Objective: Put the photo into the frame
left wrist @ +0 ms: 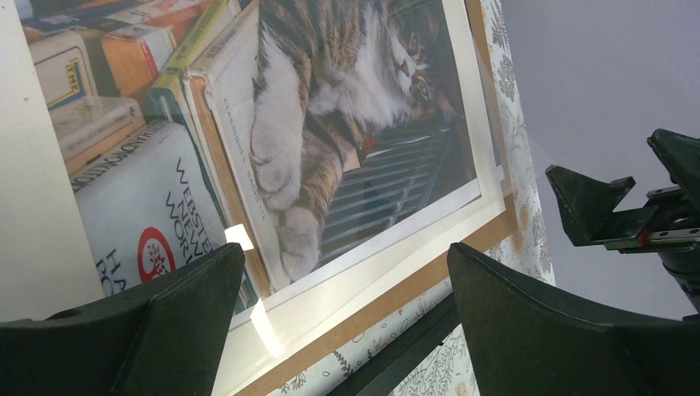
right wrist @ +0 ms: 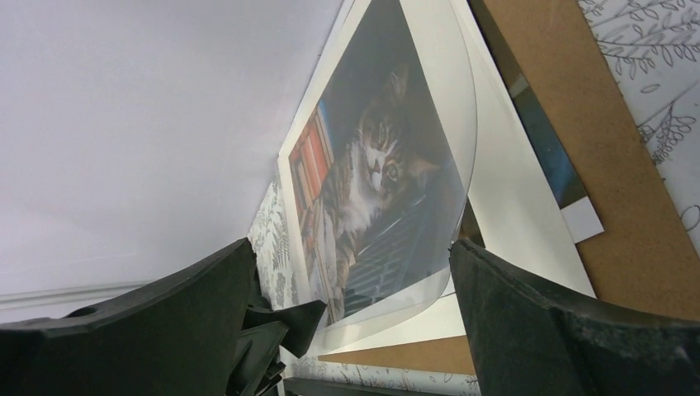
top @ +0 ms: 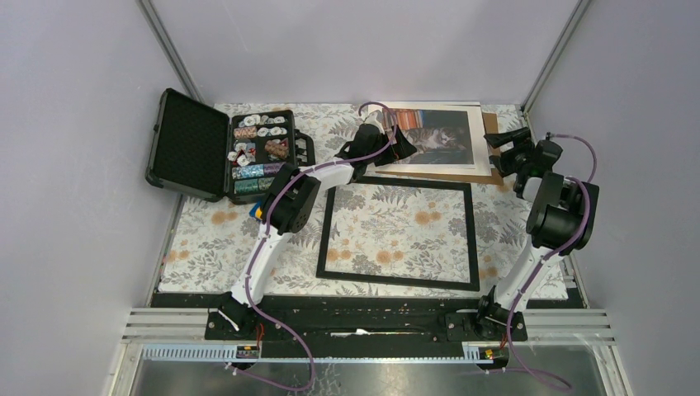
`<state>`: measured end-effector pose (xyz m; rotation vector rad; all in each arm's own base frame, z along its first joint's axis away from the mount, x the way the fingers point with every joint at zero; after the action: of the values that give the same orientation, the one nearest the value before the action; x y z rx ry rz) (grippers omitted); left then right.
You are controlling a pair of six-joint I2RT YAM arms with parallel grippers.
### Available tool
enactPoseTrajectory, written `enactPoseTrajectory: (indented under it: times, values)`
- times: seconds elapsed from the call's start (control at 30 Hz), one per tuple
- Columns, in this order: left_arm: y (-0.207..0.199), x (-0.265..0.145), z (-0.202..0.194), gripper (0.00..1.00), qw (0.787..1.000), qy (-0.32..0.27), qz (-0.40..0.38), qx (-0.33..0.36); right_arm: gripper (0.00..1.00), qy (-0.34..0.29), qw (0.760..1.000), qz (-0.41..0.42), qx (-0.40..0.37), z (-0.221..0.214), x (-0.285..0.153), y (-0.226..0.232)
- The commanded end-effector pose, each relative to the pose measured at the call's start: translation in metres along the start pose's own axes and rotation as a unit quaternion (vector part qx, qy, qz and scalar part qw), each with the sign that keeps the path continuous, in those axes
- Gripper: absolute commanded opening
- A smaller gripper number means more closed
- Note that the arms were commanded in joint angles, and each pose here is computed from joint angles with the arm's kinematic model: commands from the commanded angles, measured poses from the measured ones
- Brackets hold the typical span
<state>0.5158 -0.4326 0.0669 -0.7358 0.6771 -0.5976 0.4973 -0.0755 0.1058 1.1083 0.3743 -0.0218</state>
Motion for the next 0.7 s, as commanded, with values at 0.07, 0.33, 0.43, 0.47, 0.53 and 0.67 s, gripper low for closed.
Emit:
enactPoseTrajectory:
  times: [0.07, 0.33, 0.43, 0.47, 0.53, 0.67]
  values:
    - [0.007, 0.002, -0.007, 0.99, 1.0, 0.008, -0.004, -0.005, 0.94, -0.018, 0.999, 0.026, 0.025, 0.002, 0.001, -0.003]
    - [0.007, 0.002, -0.008, 0.99, 1.0, 0.009, -0.009, -0.012, 0.93, -0.023, 0.999, -0.01, 0.048, 0.005, 0.004, -0.024]
    - [0.008, 0.003, -0.01, 0.99, 1.0, 0.012, -0.01, -0.014, 0.93, -0.021, 0.998, -0.001, 0.066, 0.002, 0.006, -0.027]
    - [0.008, 0.003, -0.01, 0.99, 1.0, 0.012, -0.01, -0.014, 0.92, -0.023, 0.997, 0.009, 0.068, 0.002, 0.007, -0.025]
    - [0.007, 0.003, -0.009, 0.99, 1.0, 0.011, -0.011, -0.015, 0.91, -0.027, 0.996, 0.018, 0.078, 0.003, 0.01, -0.026]
    - [0.006, 0.002, -0.009, 0.99, 1.0, 0.011, -0.013, -0.016, 0.83, -0.044, 0.995, 0.037, 0.082, 0.007, 0.016, -0.029]
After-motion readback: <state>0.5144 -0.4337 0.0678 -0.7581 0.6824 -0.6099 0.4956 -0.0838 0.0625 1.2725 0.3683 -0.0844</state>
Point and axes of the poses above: each gripper's point midway between its finger pads, its own x axis out along the fingers, its own y axis along the line the jaws close on, z = x × y, the point moved 1 cm from there along -x, back along the fingers, and after that the axes turned 2 degrees about -x, right-handed, at the moved point
